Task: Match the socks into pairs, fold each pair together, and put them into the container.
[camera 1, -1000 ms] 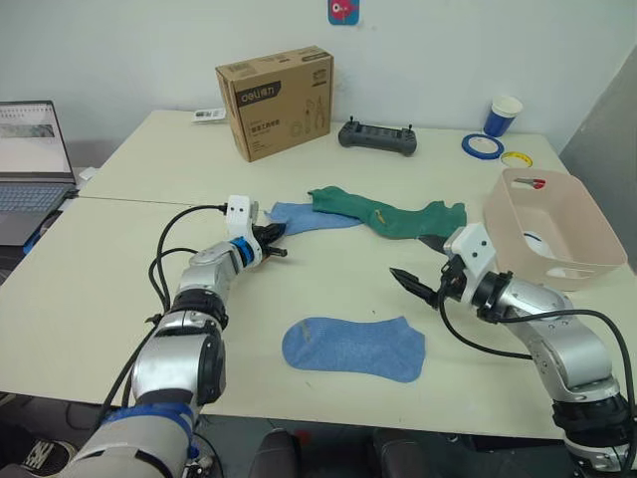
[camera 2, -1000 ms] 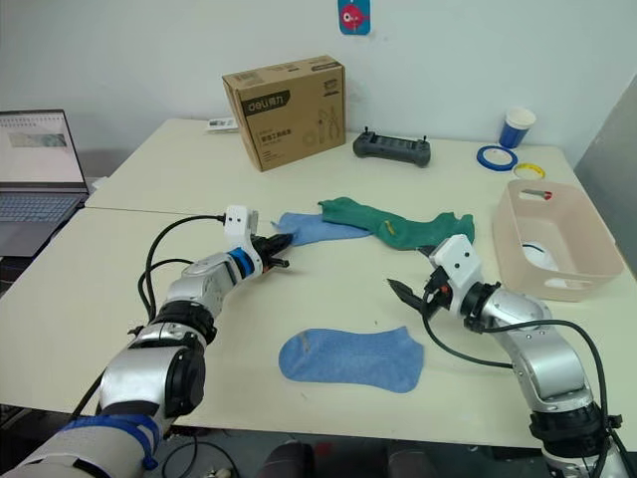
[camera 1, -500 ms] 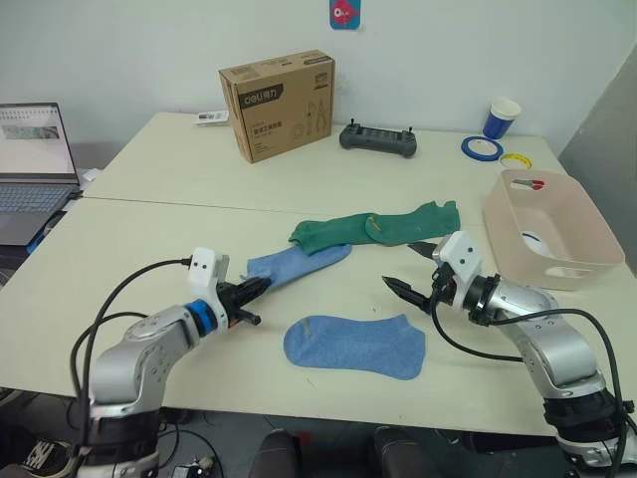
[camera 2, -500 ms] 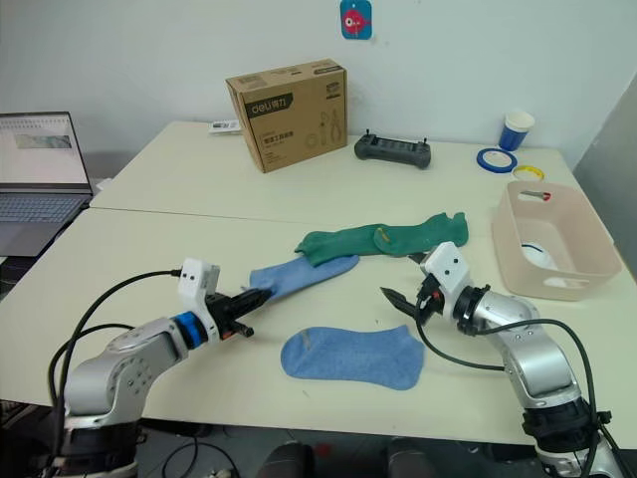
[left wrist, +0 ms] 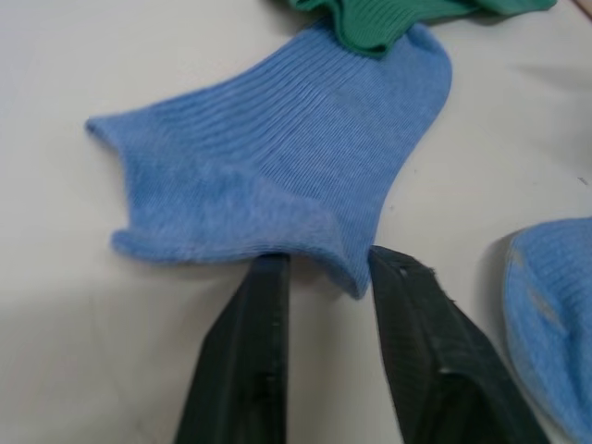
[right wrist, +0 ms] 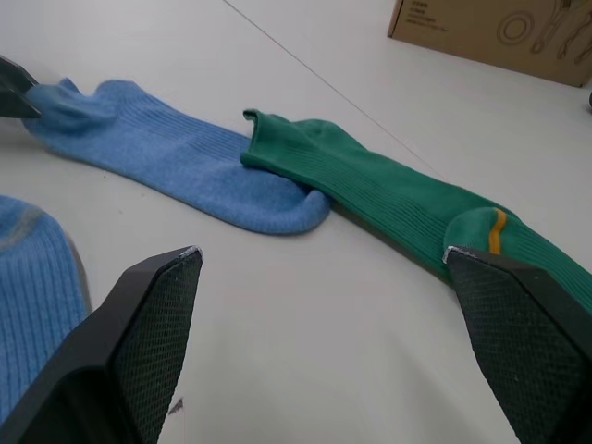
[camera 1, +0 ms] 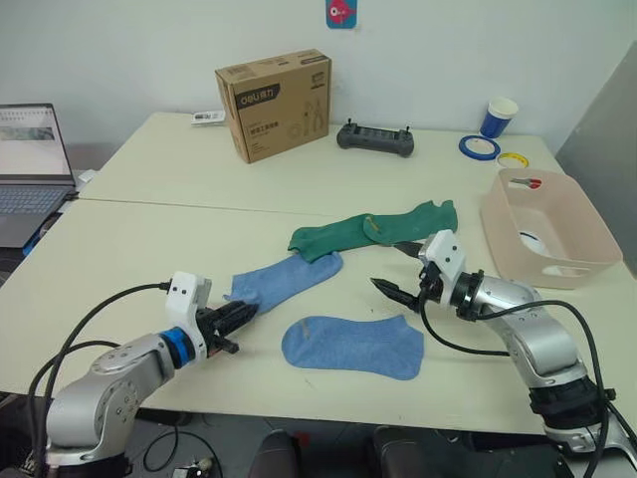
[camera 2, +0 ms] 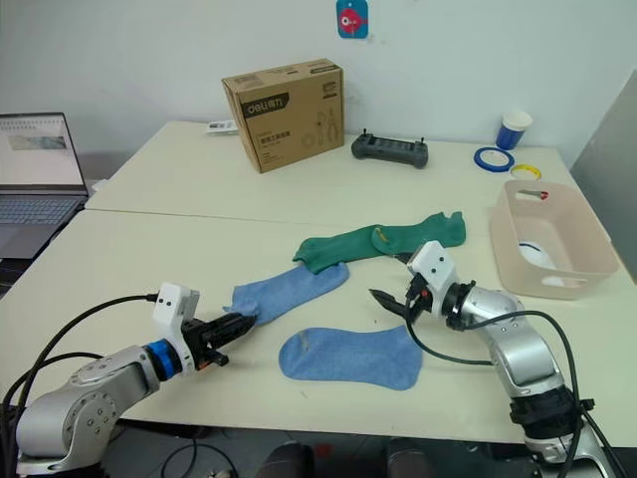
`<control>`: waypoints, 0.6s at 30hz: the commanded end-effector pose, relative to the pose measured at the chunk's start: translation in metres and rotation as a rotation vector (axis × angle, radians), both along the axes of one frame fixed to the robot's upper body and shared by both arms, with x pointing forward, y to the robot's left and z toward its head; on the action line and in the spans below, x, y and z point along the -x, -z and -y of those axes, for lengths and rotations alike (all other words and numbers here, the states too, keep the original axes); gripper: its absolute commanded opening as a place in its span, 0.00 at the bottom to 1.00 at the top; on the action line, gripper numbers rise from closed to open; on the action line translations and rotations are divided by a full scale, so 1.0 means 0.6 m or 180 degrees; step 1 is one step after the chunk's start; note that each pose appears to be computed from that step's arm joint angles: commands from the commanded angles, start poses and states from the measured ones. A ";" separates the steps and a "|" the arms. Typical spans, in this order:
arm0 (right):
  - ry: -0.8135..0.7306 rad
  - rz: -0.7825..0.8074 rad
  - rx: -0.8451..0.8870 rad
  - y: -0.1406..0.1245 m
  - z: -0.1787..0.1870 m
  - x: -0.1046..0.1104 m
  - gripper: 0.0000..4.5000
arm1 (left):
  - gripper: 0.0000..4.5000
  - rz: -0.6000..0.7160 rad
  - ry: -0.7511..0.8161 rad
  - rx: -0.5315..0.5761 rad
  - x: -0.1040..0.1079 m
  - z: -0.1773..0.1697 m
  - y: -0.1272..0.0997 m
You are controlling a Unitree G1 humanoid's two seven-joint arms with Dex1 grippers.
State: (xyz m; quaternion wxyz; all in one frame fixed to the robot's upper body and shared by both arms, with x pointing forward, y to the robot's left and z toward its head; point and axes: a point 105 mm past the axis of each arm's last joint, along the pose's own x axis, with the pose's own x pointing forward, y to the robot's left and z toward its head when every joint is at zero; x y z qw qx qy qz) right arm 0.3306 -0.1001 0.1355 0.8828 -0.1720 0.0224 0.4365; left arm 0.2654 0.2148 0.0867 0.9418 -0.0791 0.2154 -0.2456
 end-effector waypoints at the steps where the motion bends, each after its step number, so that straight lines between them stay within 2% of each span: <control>1: 0.0040 -0.0070 0.0074 -0.003 -0.018 -0.018 1.00 | 0.43 0.0148 -0.0041 -0.0008 -0.002 -0.004 -0.021; 6: -0.0117 -0.0469 0.0078 0.016 -0.077 -0.034 1.00 | 0.43 0.0174 -0.0256 0.0066 -0.006 -0.016 -0.022; 11: -0.0004 -0.0824 -0.0136 0.024 -0.121 -0.049 1.00 | 0.43 0.0317 -0.0333 -0.0030 0.004 -0.040 -0.034; 18: 0.0101 -0.0995 0.0055 0.063 -0.151 -0.069 1.00 | 0.43 0.0344 -0.0231 -0.0327 -0.035 -0.035 -0.020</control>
